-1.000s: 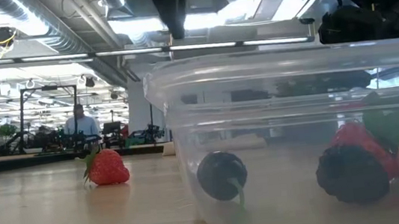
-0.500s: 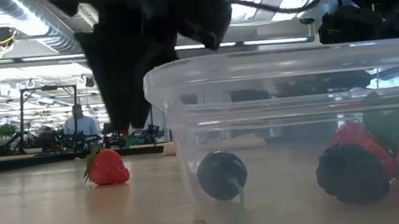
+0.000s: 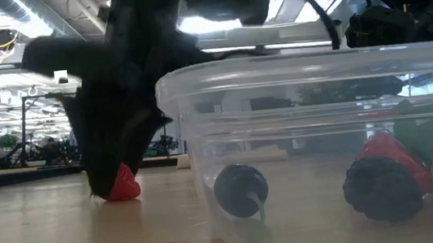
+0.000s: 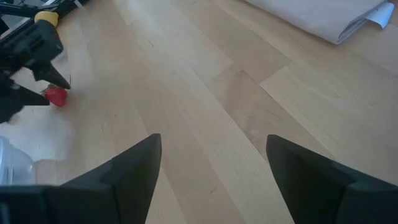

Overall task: Pick and placing Produce into tupperware
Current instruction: Put the top strawberry into the transparent container

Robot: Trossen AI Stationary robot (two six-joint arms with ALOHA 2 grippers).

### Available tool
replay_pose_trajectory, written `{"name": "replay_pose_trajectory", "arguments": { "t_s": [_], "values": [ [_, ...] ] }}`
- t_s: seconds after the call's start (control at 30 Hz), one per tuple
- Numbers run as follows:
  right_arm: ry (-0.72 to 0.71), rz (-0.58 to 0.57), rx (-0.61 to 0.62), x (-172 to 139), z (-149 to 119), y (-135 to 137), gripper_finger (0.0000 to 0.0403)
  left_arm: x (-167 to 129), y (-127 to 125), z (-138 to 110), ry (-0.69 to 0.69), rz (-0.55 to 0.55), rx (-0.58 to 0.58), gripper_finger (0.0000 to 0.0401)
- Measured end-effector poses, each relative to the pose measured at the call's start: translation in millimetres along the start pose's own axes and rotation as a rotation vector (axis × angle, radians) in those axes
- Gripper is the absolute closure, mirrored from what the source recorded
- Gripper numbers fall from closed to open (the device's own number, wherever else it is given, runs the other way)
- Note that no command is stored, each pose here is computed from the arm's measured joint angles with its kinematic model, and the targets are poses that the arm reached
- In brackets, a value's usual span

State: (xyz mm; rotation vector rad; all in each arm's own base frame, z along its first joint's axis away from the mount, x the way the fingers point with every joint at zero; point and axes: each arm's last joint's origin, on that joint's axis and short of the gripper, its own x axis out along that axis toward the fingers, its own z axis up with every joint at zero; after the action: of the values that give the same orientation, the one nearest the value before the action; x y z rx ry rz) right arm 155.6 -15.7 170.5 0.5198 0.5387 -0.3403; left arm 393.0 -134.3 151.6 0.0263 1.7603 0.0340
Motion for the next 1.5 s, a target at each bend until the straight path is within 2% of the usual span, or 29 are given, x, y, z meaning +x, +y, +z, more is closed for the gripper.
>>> {"name": "replay_pose_trajectory", "arguments": {
  "t_s": [0.17,0.5,0.77,0.97,1.07,1.23,1.37,1.5],
  "values": [
    [-0.001,0.000,0.002,0,0,0,0.0111,10,1,-3,0.012,-0.001,0.001,0.0202],
    [-0.001,0.000,0.004,0,0,0,0.0111,10,0,0,-0.009,-0.029,0.027,0.0264],
    [-0.001,0.000,0.004,0,0,0,0.0111,11,0,0,-0.008,-0.030,0.026,0.0256],
    [-0.001,0.000,0.002,0,0,0,0.0111,5,0,1,-0.007,-0.039,0.032,0.0268],
    [-0.002,0.000,0.002,0,0,0,0.0111,-14,0,1,-0.057,-0.055,0.047,0.0268],
    [-0.006,0.003,0.002,0,0,0,0.0111,-66,9,-8,-0.194,-0.086,0.030,0.0259],
    [-0.009,0.005,0.001,0,1,0,0.0111,-117,17,-19,-0.405,-0.128,-0.004,0.0266],
    [-0.013,0.007,0.003,0,1,1,0.0111,-147,15,-14,-0.652,-0.204,0.006,0.0269]
  ]
}}
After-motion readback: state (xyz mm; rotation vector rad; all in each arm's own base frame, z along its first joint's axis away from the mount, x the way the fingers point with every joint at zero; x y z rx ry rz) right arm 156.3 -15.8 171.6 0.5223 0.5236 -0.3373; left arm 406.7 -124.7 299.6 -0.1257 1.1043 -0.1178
